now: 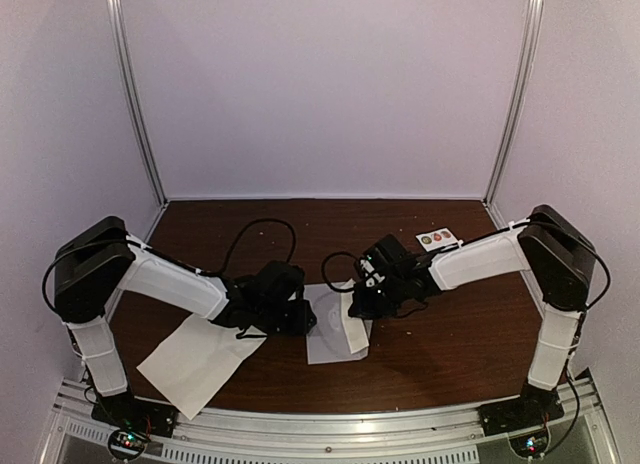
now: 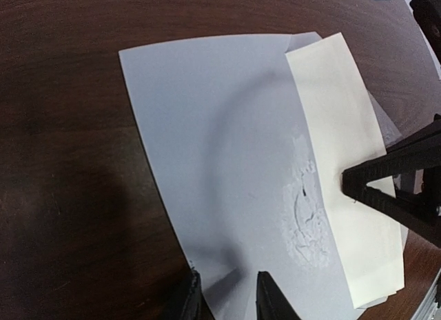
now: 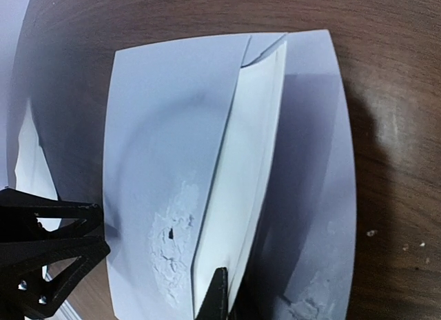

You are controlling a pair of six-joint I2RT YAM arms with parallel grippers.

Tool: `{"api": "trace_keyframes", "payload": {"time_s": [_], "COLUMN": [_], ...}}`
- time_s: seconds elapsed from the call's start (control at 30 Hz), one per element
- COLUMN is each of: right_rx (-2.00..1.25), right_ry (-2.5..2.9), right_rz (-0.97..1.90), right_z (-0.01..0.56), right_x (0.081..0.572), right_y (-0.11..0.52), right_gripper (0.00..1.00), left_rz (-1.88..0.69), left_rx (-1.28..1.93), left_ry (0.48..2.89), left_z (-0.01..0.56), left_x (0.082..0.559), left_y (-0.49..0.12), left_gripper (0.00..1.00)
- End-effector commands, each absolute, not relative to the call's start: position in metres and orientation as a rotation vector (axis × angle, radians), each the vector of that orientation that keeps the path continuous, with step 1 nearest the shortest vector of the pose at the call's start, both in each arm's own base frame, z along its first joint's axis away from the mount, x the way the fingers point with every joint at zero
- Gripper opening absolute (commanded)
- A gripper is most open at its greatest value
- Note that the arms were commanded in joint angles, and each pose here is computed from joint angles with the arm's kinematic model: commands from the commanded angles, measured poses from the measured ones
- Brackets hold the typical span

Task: Place the letter into the envelope and seal it

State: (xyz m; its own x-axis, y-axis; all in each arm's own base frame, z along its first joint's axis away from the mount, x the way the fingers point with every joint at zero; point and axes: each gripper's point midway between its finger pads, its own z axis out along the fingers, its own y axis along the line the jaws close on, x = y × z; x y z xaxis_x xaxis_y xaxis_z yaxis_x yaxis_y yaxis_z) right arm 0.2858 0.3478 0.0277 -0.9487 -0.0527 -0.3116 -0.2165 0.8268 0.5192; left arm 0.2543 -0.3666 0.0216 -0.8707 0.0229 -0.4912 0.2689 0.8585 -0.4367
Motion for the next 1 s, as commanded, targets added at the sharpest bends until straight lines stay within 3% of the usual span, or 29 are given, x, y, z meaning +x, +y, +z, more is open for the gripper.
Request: {"api": "trace_keyframes", "payload": {"time_s": [0.0, 0.33, 0.53, 0.67, 0.97], "right_rx": [-0.217, -0.225, -0.274, -0.314, -0.325], "right_ry": [2.684, 2.697, 2.671, 2.656, 2.657], "right_rz": [0.922, 0.872, 0.749, 0.66, 0.617], "right_z": [0.038, 0.04, 0.059, 0.069, 0.07], "right_x": [0.287, 0.286, 0.29, 0.292, 0.288], "right_y": [0.371, 0.371, 0.355, 0.342, 0.332], "right_gripper": [0.0, 0.01, 0.22, 0.31, 0.34], "left_rz": [-0.706, -0.697, -0.665, -0.661, -0.672], "left_rx": [0.254, 0.247, 0.228, 0.226, 0.219], "left_ry": [2.601, 2.588, 2.572, 2.565, 2.551], "left_z": [0.008, 0.013, 0.02, 0.025, 0.031], "left_x": [0.248, 0.249, 0.251, 0.251, 0.253], "left_y": [-0.369, -0.367, -0.359, -0.357, -0.358], "left_gripper": [0.28, 0.28, 0.28, 0.28, 0.28]}}
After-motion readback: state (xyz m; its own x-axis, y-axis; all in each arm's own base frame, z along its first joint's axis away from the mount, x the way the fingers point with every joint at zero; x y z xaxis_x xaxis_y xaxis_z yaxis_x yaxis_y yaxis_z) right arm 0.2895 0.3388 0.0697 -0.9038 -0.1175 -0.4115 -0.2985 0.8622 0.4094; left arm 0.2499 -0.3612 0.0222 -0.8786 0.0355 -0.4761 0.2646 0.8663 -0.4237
